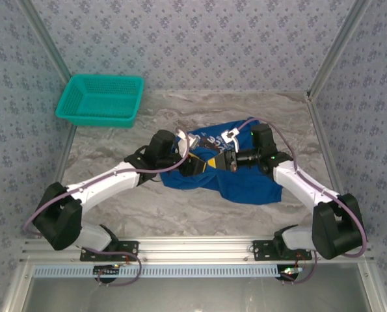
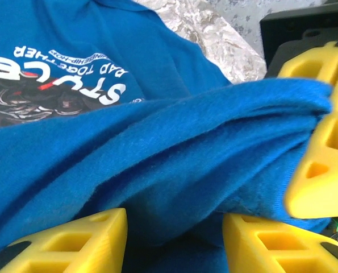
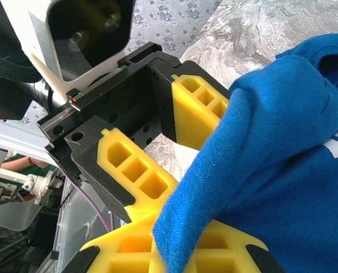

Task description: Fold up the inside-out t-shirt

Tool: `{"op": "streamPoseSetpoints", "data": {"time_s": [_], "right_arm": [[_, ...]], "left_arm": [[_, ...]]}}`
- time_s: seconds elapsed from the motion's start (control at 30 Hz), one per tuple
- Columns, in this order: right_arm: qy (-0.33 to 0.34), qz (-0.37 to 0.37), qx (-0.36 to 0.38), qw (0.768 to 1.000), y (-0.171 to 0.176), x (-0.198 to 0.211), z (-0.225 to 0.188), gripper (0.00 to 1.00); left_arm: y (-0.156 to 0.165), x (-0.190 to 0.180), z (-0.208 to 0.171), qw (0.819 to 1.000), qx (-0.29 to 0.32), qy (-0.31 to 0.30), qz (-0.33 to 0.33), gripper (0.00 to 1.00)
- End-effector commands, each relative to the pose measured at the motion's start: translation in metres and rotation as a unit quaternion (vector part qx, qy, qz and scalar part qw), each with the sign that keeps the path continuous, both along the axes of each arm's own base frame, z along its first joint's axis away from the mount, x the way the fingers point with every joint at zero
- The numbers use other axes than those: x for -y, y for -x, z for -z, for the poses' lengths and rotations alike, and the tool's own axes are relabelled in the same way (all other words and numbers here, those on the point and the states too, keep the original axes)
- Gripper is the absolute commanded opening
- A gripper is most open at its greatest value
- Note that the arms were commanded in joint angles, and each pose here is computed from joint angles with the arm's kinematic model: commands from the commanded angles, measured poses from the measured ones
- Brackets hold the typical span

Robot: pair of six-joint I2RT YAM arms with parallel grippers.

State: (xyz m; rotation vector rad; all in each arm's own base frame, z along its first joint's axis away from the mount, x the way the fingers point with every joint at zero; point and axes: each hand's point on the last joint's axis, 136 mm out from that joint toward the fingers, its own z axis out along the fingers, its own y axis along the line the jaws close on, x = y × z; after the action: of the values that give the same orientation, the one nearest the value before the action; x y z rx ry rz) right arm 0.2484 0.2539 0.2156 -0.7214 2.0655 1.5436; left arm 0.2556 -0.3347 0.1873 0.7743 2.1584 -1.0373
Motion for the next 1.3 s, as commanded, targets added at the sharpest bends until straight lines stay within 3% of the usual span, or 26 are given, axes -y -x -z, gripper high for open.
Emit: {"op": "streamPoseSetpoints", "data": {"time_s": [0.0, 0.17, 0.3, 0.4, 0.63, 0.73, 0.87, 1.03, 1.07, 1.13, 1.27], "right_arm": [[-0.01, -0.002, 0.034, 0.999, 0.0, 0.001, -0.021, 0.04], [-0.013, -0.005, 0.035, 0.999, 0.001, 0.0, -0.023, 0.04], [0.013, 0.016, 0.029, 0.999, -0.002, 0.006, -0.012, 0.03], [0.077, 0.071, 0.018, 0.994, -0.017, 0.021, 0.005, 0.03], [0.199, 0.168, 0.072, 0.963, -0.05, 0.039, 0.016, 0.07], [0.254, 0.181, 0.116, 0.943, -0.055, 0.036, 0.019, 0.08], [0.272, 0.174, 0.12, 0.939, -0.057, 0.032, 0.021, 0.12], [0.413, 0.3, 0.078, 0.856, -0.076, 0.091, 0.023, 0.41], [0.418, 0.299, 0.096, 0.852, -0.072, 0.092, 0.016, 0.43], [0.4, 0.279, 0.15, 0.86, -0.061, 0.08, 0.0, 0.47], [0.284, 0.181, 0.239, 0.911, -0.021, 0.027, -0.03, 0.48]], "left_arm": [[-0.006, 0.0, -0.002, 1.0, 0.017, -0.013, 0.002, 0.47], [-0.015, 0.003, 0.003, 1.0, 0.017, -0.004, -0.003, 0.38], [-0.021, 0.006, -0.016, 0.999, 0.023, 0.027, -0.004, 0.11], [-0.013, 0.0, -0.042, 0.997, 0.022, 0.075, 0.01, 0.01], [0.032, -0.022, -0.088, 0.984, -0.005, 0.162, 0.077, 0.0], [0.035, -0.028, -0.097, 0.982, -0.018, 0.175, 0.062, 0.0], [0.03, -0.032, -0.097, 0.982, -0.051, 0.176, 0.038, 0.0], [0.004, -0.042, -0.093, 0.976, -0.102, 0.188, -0.044, 0.0], [0.0, -0.043, -0.091, 0.974, -0.109, 0.189, -0.058, 0.0], [-0.004, -0.042, -0.092, 0.972, -0.116, 0.196, -0.065, 0.0], [-0.007, -0.042, -0.092, 0.971, -0.117, 0.197, -0.071, 0.0]]}}
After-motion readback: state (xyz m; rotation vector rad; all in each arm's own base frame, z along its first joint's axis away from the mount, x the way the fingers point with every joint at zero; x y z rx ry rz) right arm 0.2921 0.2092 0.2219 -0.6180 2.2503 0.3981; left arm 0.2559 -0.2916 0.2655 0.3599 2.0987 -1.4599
